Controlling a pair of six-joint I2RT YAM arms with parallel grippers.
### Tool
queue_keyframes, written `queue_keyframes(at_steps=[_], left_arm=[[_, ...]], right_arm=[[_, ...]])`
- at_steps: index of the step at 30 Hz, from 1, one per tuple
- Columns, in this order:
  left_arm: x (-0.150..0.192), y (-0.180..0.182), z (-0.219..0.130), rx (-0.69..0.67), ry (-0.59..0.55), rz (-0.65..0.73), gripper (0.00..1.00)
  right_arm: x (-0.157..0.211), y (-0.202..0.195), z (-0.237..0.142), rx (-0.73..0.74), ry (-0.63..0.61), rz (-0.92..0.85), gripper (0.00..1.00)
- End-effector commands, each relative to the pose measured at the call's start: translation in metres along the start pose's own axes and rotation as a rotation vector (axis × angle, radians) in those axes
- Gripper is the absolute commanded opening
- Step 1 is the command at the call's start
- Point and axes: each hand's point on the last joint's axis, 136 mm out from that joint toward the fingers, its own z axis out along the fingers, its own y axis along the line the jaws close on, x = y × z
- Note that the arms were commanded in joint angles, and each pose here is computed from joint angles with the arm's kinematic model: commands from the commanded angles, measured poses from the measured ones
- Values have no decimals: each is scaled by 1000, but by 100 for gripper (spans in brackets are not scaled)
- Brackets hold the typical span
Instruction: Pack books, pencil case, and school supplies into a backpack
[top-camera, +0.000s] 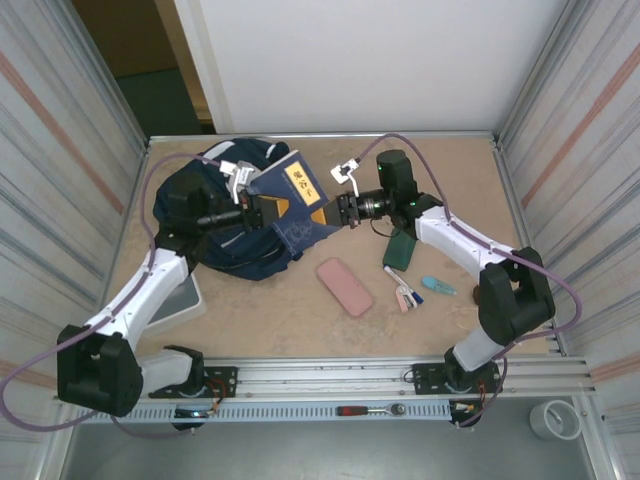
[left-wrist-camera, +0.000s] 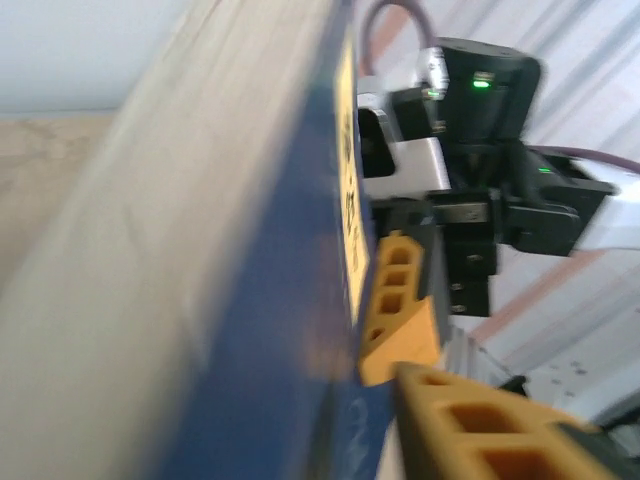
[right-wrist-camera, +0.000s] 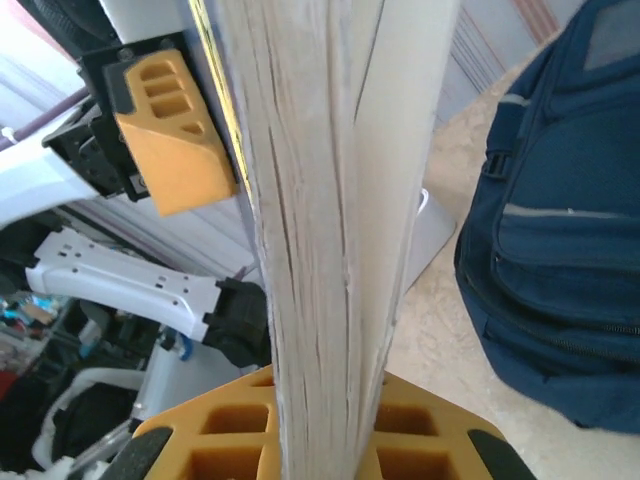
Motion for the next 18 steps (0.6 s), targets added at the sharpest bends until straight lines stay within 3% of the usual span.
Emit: queue_keyframes(at_steps=[1,4,7,13,18], left_arm=[[9,51,-9,-331,64,16,63],[39,102,-27,-674,220,112,74],[60,133,-28,-827,396,215,82],[95,166,-6,-874,676,305,89],[115,192,0,-935,772,281,88]], right_arm=[[-29,-15,-42,107,-151,57,0],[-32,-45,-81,242,-245,213,0],[-23,-65,-111,347,-286,302,0],[-8,-80,-130,429,-301,342,0],[-2,-81,-127,424,-292,357,0]])
